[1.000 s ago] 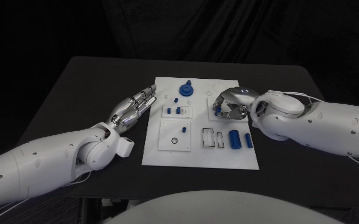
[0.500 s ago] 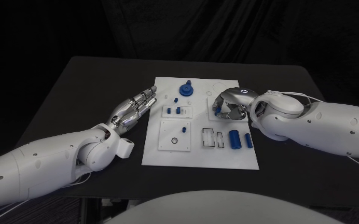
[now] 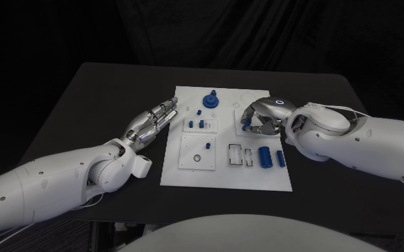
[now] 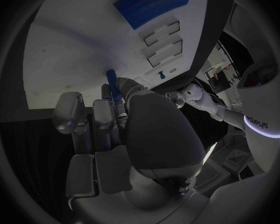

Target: Assemble the parts on the task board

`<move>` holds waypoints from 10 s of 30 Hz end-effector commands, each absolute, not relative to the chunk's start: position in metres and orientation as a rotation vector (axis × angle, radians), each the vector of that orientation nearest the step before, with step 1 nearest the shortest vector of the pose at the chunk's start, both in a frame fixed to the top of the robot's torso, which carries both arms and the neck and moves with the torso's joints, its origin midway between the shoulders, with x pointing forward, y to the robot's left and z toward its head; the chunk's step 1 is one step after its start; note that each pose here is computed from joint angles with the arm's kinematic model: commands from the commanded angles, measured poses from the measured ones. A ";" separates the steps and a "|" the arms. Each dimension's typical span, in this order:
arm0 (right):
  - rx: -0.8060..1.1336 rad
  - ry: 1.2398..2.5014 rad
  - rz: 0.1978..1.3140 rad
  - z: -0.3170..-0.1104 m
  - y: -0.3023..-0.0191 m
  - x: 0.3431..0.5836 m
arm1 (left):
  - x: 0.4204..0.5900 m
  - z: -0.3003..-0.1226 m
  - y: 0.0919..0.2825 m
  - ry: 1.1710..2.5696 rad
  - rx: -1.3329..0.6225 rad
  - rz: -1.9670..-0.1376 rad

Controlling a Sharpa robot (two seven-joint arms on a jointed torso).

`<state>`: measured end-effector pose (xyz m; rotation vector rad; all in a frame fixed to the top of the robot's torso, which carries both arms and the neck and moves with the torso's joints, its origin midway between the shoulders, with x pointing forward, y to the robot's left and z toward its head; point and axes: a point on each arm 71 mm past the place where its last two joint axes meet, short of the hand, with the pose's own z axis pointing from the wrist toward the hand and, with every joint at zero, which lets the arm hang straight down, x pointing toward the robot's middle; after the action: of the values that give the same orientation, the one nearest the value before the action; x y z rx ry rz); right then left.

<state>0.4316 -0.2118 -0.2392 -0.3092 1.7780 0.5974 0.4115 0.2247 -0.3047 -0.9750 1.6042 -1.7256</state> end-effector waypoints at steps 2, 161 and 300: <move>-0.310 1.702 0.637 -0.223 -0.205 0.429 | 0.411 -0.299 0.223 1.523 -0.941 -1.790; 0.051 1.952 0.269 -0.239 -0.264 0.365 | 0.410 -0.302 0.226 1.493 -0.935 -1.799; 0.551 2.199 0.565 -0.285 -0.209 0.362 | 0.405 -0.317 0.214 1.574 -0.979 -1.796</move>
<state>0.3632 -0.2084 -0.2829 0.5542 2.1788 0.5743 0.4055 0.2156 -0.3214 -1.0014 1.6333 -1.7396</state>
